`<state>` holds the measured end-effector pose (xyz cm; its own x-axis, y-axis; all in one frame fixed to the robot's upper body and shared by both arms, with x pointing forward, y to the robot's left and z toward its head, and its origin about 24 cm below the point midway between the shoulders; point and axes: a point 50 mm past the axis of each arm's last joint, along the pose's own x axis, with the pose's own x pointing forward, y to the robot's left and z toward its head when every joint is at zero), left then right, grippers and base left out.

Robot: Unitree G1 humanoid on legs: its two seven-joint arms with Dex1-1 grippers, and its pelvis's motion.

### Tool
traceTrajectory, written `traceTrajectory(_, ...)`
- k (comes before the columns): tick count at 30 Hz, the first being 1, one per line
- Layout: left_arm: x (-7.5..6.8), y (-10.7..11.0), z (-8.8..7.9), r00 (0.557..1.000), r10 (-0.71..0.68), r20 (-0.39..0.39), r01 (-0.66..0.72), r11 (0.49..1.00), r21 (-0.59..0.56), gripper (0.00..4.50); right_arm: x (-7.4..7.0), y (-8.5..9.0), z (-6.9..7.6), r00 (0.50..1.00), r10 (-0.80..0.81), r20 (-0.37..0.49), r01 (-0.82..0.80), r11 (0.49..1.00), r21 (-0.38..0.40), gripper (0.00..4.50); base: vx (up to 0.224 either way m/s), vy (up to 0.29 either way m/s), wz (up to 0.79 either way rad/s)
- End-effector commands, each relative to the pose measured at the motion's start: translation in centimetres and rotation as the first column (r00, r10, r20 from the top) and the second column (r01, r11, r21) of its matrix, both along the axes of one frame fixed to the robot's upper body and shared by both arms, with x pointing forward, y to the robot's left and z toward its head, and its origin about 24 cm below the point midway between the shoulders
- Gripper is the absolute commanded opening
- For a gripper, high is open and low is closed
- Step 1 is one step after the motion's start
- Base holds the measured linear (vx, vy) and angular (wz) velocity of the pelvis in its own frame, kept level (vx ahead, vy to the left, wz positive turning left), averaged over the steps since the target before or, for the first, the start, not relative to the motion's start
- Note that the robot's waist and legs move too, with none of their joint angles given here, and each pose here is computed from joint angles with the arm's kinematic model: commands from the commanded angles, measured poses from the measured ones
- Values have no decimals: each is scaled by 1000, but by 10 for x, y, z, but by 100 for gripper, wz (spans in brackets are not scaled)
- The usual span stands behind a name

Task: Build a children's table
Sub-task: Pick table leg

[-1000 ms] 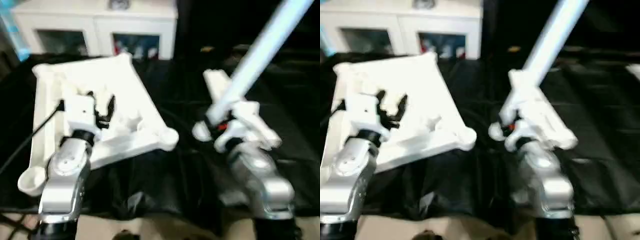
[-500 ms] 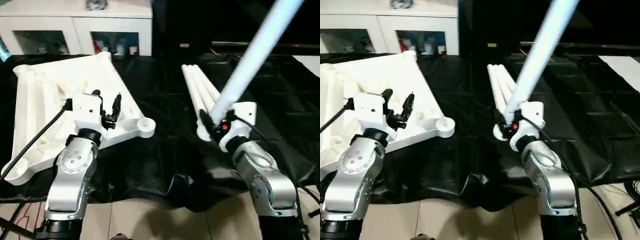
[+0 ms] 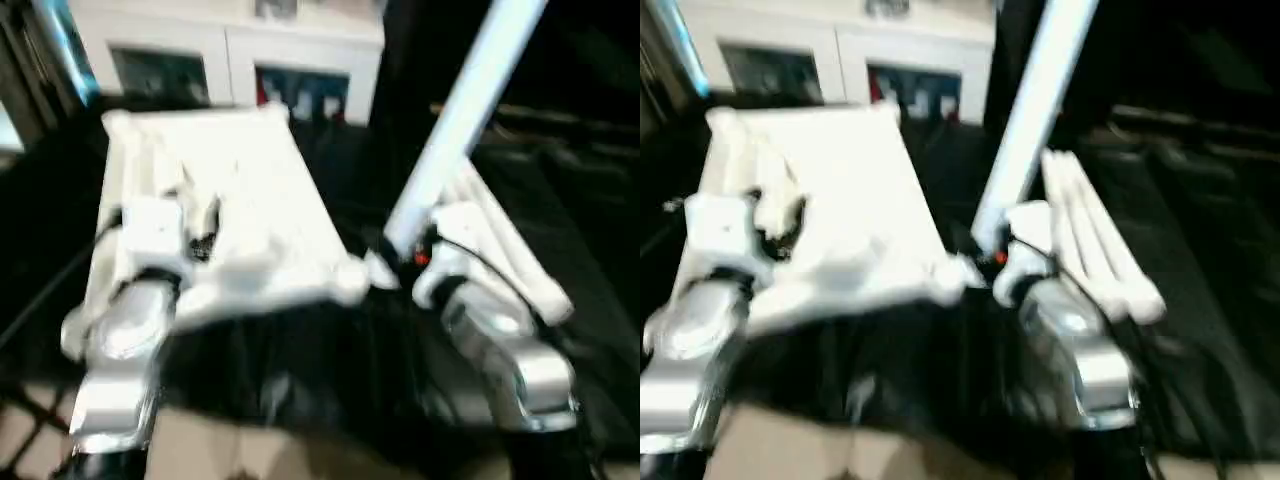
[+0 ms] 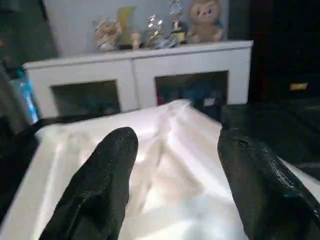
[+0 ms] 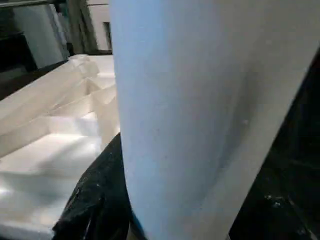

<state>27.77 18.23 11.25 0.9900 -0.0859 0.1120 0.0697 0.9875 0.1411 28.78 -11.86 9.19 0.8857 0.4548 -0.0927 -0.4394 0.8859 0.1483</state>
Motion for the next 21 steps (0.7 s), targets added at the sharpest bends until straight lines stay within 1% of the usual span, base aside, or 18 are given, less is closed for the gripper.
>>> traceTrajectory(1, 0, -16, 4, 995, -92, 28, 94, 994, -62, 302, 2, -16, -3, 997, -78, -24, 78, 997, -17, 193, 149, -48, 0)
traceTrajectory(2, 0, -17, 4, 994, -100, 34, 103, 991, -80, 302, 2, -16, -3, 996, -84, -29, 83, 996, -15, 193, 144, -115, 13)
traceTrajectory(4, 1, -20, 4, 991, -136, 18, 137, 989, -61, 302, 2, -17, -3, 996, -89, -30, 88, 996, -17, 193, 161, -120, 11)
traceTrajectory(6, 2, -26, 2, 977, -212, 7, 212, 976, -38, 302, 0, -20, -2, 995, -98, -17, 98, 995, -22, 193, 76, -40, -4)
traceTrajectory(9, 5, -26, -2, 981, -194, -22, 194, 980, -34, 302, -1, -21, -3, 995, -102, -22, 101, 995, -16, 193, 0, 0, 0)
traceTrajectory(10, 8, -26, -3, 985, -170, -26, 169, 985, -45, 302, -2, -21, -3, 993, -111, -35, 111, 994, -15, 193, 0, 0, 0)
traceTrajectory(12, 10, -26, -6, 985, -167, -39, 164, 985, -59, 302, -2, -21, -2, 993, -113, -41, 113, 993, -18, 193, 0, 0, 0)
traceTrajectory(14, 10, -29, -7, 979, -199, -33, 197, 978, -68, 302, -2, -21, -1, 992, -117, -36, 117, 993, -22, 193, 0, 0, 0)
traceTrajectory(16, 12, -36, -10, 951, -304, -53, 301, 952, -59, 302, 0, -19, 3, 993, -118, -16, 118, 993, -23, 193, -61, 17, -1)
traceTrajectory(17, 12, -40, -10, 931, -361, -63, 358, 932, -46, 302, 1, -18, 4, 995, -98, -10, 98, 995, -7, 193, -65, 5, 0)
traceTrajectory(18, 13, -44, -11, 895, -439, -78, 439, 898, -21, 302, 3, -17, 5, 996, -87, -9, 87, 996, 1, 193, -61, -8, 0)
traceTrajectory(19, 14, -46, -11, 884, -460, -83, 460, 888, -11, 302, 3, -17, 5, 996, -86, -9, 86, 996, 2, 193, -61, -8, 0)
traceTrajectory(21, 18, -50, -13, 838, -531, -124, 539, 841, 43, 302, 7, -19, 6, 996, -86, 1, 86, 996, -31, 193, -27, -5, 0)
